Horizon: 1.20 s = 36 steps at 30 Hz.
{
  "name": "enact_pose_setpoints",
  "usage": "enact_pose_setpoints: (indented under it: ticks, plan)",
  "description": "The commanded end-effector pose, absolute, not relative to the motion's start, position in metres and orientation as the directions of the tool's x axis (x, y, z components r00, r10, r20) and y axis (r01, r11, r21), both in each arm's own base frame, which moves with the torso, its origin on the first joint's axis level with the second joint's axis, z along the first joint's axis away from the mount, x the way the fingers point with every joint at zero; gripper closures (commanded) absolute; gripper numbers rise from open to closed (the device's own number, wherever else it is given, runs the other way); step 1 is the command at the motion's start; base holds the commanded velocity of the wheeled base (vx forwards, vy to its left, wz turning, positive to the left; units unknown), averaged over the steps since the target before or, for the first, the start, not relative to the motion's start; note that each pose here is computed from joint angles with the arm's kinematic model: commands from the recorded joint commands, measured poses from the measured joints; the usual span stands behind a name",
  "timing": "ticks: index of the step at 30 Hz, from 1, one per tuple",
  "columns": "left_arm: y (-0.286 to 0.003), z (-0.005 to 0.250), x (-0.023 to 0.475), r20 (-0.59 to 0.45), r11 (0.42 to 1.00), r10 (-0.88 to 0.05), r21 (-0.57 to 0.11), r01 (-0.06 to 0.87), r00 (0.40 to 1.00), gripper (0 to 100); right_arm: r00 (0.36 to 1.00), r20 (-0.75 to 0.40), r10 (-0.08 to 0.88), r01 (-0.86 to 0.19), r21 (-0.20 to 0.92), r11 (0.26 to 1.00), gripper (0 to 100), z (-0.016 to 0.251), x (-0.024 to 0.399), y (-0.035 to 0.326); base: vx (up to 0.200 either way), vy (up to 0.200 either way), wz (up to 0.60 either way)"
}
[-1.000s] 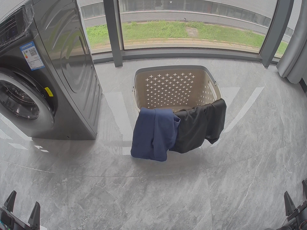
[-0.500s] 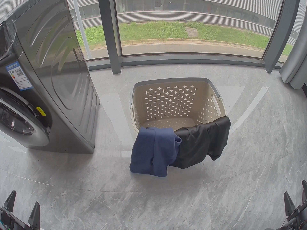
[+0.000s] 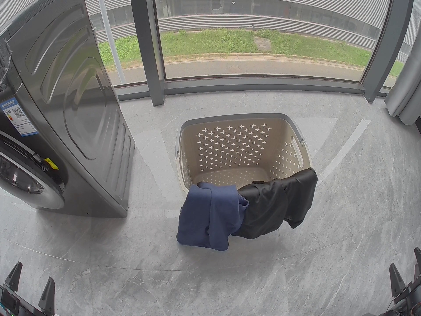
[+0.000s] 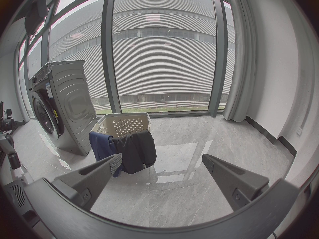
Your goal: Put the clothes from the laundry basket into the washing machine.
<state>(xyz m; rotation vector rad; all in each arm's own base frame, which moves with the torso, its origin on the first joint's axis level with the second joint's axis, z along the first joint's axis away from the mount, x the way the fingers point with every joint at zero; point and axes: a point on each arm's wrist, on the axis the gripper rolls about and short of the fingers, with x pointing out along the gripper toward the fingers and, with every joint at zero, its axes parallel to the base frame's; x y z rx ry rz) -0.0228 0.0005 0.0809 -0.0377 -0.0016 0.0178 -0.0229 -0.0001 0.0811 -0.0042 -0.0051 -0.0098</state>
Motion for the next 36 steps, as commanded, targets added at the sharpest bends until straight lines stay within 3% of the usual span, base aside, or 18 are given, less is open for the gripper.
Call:
enact_pose_setpoints:
  ticks: [1,6,15,36]
  plan:
    - [0.0005,0.0757,-0.0227,0.000,0.999,0.018,-0.038,-0.018,1.000,0,1.000,0.003,-0.009,0.009,-0.005,1.000,0,0.0758,-0.0228,-0.0001,0.000,-0.200,0.00]
    - [0.0004,0.0757,-0.0227,0.000,0.999,0.017,-0.038,-0.017,1.000,0,1.000,0.003,-0.009,0.009,-0.005,1.000,0,0.0758,-0.0228,-0.0001,0.000,-0.200,0.00]
    - [0.0004,0.0757,-0.0227,0.000,0.999,0.020,-0.038,-0.020,1.000,0,1.000,0.003,-0.009,0.009,-0.005,1.000,0,0.0758,-0.0228,-0.0001,0.000,0.000,0.00]
    - [0.0005,0.0757,-0.0227,0.000,0.999,0.018,-0.040,-0.018,1.000,0,1.000,0.003,-0.009,0.009,-0.005,1.000,0,0.0758,-0.0228,-0.0001,0.200,0.000,0.00]
